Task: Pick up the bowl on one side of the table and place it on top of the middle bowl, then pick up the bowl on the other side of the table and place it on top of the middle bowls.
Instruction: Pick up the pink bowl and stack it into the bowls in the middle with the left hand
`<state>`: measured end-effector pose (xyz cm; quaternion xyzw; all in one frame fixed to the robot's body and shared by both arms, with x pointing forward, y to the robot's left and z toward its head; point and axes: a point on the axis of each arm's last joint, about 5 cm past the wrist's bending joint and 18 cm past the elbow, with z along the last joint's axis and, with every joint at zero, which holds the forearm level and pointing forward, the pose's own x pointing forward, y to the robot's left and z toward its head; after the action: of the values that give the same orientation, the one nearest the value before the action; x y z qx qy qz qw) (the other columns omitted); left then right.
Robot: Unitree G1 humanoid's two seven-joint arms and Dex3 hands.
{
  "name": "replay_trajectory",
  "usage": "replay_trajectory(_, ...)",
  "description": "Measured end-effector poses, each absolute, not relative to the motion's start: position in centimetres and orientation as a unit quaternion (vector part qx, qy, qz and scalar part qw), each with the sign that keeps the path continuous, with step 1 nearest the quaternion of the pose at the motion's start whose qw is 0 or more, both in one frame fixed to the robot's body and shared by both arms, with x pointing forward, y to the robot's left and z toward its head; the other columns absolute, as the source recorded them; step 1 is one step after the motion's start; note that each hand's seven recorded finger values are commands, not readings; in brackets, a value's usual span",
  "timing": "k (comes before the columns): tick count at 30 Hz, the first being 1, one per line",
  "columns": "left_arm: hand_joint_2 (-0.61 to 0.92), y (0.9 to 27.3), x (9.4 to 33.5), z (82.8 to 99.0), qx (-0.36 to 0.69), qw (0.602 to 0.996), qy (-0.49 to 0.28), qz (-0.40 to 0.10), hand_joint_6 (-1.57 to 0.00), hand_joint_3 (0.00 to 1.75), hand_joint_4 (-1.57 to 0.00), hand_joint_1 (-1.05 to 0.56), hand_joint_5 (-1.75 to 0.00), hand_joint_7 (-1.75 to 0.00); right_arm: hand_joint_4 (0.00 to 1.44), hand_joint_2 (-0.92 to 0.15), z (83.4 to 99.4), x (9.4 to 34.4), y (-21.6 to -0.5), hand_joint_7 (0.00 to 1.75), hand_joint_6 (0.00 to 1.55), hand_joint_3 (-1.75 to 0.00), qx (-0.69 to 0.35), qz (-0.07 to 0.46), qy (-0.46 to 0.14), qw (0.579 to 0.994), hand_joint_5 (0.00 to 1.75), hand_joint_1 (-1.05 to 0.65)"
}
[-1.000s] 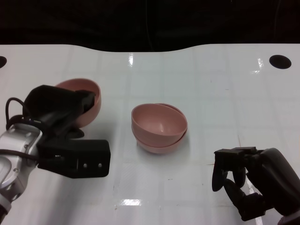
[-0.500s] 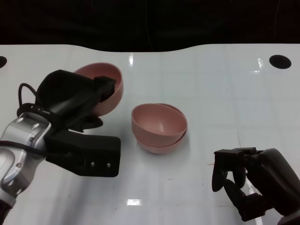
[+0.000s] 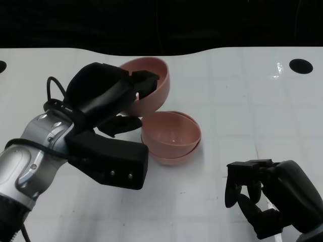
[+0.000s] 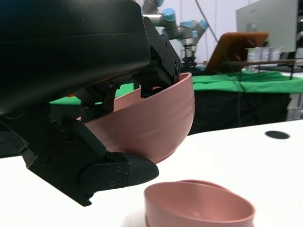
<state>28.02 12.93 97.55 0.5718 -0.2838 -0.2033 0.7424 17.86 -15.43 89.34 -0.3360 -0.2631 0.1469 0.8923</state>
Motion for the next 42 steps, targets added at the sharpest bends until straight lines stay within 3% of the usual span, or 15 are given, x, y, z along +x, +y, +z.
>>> replay_trajectory(12,0.44,11.9,28.7,97.2,0.563,0.723,-0.31,-0.254,-0.76,1.02,-0.93,-0.24,-1.75,-1.74,0.97,-0.11,89.5,17.8,-15.3,1.54,0.84,-1.66,-0.337,0.151,-0.263,0.892,1.75,-0.11)
replay_trajectory(16,0.46,11.6,29.0,97.1,0.569,0.709,-0.311,-0.278,-0.8,1.0,-0.92,-0.26,-1.75,-1.63,0.98,-0.1,89.5,17.8,-15.2,1.54,0.85,-1.68,-0.335,0.152,-0.263,0.892,1.75,-0.11)
replay_trajectory(31,0.52,10.7,29.7,96.8,0.586,0.677,-0.297,-0.331,-0.72,0.92,-0.93,-0.26,-1.75,-1.74,0.98,-0.1,89.6,17.6,-14.8,1.53,0.84,-1.67,-0.33,0.155,-0.268,0.892,1.75,-0.12)
replay_trajectory(34,0.54,10.4,29.7,96.5,0.589,0.674,-0.289,-0.339,-0.73,0.88,-0.92,-0.25,-1.75,-1.69,0.98,-0.1,89.6,17.6,-14.8,1.53,0.84,-1.67,-0.33,0.155,-0.268,0.892,1.75,-0.12)
replay_trajectory(36,0.61,10.2,29.8,96.3,0.59,0.673,-0.282,-0.345,-0.77,0.82,-0.86,-0.25,-1.69,-1.44,0.98,-0.1,89.6,17.6,-14.8,1.54,0.84,-1.67,-0.33,0.155,-0.267,0.892,1.75,-0.12)
replay_trajectory(38,0.64,10.1,29.8,96.1,0.592,0.673,-0.268,-0.352,-0.82,0.75,-0.83,-0.26,-1.5,-1.15,0.98,-0.11,89.6,17.6,-14.7,1.54,0.84,-1.67,-0.33,0.155,-0.266,0.893,1.75,-0.12)
replay_trajectory(40,0.64,10.0,29.9,96.1,0.594,0.674,-0.256,-0.357,-0.83,0.72,-0.83,-0.26,-1.44,-1.06,0.97,-0.11,89.7,17.6,-14.7,1.54,0.84,-1.66,-0.33,0.154,-0.265,0.893,1.75,-0.12)
replay_trajectory(42,0.8,10.0,29.9,96.1,0.595,0.675,-0.25,-0.357,-0.81,0.38,-0.75,-0.31,-0.93,-0.57,0.97,-0.11,89.7,17.6,-14.7,1.53,0.83,-1.65,-0.33,0.154,-0.264,0.893,1.75,-0.11)
